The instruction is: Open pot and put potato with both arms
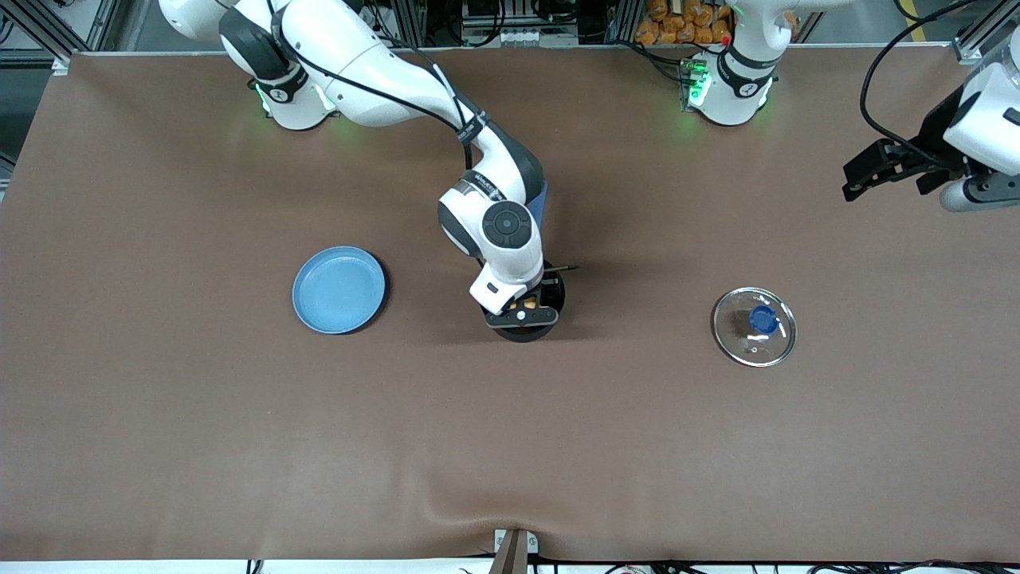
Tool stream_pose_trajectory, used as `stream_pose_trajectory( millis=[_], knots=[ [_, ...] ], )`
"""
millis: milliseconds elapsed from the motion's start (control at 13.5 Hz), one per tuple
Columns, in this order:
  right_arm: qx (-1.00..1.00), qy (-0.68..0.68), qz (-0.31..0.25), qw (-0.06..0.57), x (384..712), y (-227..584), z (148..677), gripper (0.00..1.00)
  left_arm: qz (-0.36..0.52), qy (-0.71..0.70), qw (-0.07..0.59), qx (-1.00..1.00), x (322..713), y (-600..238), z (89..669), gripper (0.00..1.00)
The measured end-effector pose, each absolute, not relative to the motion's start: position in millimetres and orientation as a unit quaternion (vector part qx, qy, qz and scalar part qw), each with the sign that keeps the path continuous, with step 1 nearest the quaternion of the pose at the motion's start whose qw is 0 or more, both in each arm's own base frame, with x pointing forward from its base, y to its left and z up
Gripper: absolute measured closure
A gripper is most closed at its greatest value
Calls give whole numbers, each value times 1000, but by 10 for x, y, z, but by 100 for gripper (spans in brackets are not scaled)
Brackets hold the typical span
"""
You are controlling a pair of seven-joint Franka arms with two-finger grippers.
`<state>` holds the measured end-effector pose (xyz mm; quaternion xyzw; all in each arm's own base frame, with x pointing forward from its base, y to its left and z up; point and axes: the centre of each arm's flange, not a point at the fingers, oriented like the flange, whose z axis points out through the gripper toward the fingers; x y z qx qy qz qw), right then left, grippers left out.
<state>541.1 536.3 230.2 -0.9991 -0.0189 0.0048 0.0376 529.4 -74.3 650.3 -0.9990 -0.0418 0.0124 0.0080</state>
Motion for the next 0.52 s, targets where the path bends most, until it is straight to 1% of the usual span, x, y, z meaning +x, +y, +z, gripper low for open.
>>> stream_pose_trajectory(
  millis=[74, 296, 370, 519],
  knots=[
    [-999, -19, 9, 34, 5416, 5359, 2338, 0, 13, -40, 9, -999, 5234, -758, 6507, 0],
    [-1000, -19, 19, 16, 5472, 5325, 2658, 0, 15, -39, 12, -999, 5109, -769, 6516, 0],
    [-1000, -17, 21, 7, 5520, 5279, 2875, 0, 15, -39, 12, -999, 5088, -767, 6524, 0],
    [-1000, -4, 14, 3, 5675, 5120, 3487, 0, 14, -39, 12, -999, 5076, -763, 6540, 0]
  ],
)
